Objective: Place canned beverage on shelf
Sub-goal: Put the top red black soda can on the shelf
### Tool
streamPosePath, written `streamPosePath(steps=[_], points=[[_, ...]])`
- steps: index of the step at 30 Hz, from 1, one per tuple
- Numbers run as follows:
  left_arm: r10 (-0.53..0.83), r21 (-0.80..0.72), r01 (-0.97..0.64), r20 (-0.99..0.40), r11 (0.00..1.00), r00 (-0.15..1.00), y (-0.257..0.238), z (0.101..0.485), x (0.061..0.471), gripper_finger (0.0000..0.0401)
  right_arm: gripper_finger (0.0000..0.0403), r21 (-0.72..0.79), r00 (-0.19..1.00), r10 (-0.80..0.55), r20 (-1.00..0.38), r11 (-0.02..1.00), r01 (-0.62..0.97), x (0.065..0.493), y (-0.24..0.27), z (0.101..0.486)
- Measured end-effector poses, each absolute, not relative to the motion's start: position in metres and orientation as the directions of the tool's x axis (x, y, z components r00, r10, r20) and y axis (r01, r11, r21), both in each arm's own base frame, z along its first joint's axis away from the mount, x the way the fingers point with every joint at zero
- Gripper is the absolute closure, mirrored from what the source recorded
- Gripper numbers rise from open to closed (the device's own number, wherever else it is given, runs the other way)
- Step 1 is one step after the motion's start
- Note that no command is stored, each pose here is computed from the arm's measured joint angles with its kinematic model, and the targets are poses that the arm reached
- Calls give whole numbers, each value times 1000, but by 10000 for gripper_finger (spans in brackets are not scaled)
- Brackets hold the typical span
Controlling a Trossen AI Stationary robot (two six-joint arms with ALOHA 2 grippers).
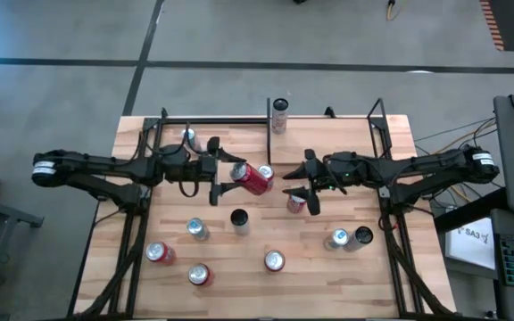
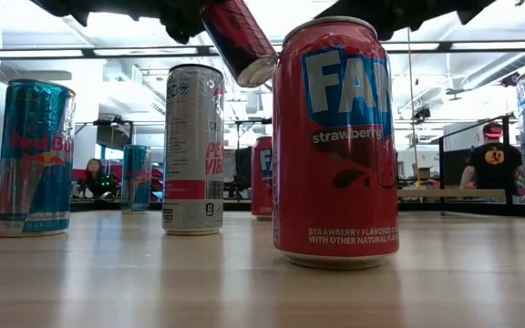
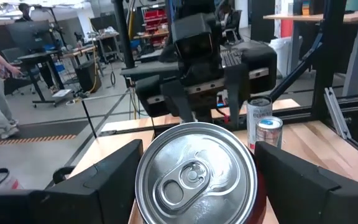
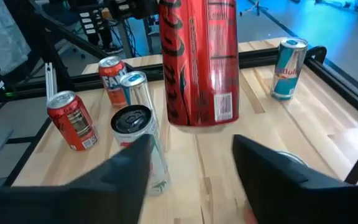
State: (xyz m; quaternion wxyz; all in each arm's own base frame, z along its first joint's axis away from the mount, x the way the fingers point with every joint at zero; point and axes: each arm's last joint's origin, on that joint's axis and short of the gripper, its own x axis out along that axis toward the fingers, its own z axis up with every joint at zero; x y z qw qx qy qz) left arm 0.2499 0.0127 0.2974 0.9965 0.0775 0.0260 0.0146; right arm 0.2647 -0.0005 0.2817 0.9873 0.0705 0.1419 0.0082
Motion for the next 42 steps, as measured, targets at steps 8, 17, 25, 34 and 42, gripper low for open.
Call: streamPosePath(steps=[8, 17, 25, 34, 42], points=[[0, 135, 2, -18, 991, 1000, 11, 295, 258, 127, 46, 133, 956, 53, -287, 991, -15, 283, 0, 287], [-39, 123, 36, 19, 992, 999, 7, 286, 274, 127, 22, 135, 924, 108, -367, 989, -62, 297, 1, 302], [-47, 127, 45, 16, 991, 999, 5, 288, 285, 127, 22, 130, 894, 147, -423, 986, -101, 309, 1, 310], [-79, 131, 76, 19, 988, 997, 2, 291, 292, 127, 22, 94, 873, 139, -467, 990, -108, 327, -2, 315], [-84, 131, 80, 23, 988, 996, 1, 292, 291, 127, 22, 10, 882, 133, -453, 990, -144, 332, -4, 319]])
